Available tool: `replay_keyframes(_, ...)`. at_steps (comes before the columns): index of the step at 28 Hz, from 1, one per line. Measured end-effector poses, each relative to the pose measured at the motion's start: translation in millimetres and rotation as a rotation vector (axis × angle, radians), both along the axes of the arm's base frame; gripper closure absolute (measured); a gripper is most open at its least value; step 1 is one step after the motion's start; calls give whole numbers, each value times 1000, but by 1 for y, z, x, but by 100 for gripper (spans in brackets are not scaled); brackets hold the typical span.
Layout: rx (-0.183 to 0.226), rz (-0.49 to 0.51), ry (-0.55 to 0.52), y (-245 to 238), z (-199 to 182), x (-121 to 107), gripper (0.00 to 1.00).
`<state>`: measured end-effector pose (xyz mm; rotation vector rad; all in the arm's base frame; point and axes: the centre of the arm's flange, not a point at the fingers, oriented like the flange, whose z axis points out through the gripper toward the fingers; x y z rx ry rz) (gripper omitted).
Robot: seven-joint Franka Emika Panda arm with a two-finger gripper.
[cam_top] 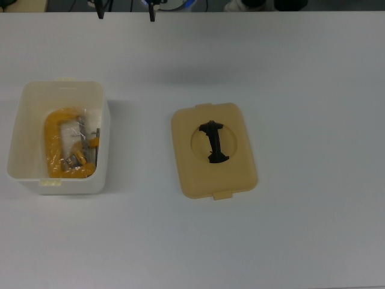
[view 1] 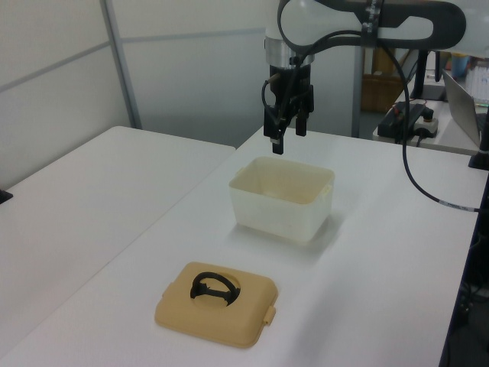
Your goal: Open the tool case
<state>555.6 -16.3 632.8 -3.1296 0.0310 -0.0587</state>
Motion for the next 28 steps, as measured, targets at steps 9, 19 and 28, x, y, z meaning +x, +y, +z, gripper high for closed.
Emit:
replay_keyframes(9,0,2,0,1,0,0,0)
replay_keyframes(19,0,5,0,3,0,0,0)
replay_keyframes(28,0,5,1,3,0,0,0)
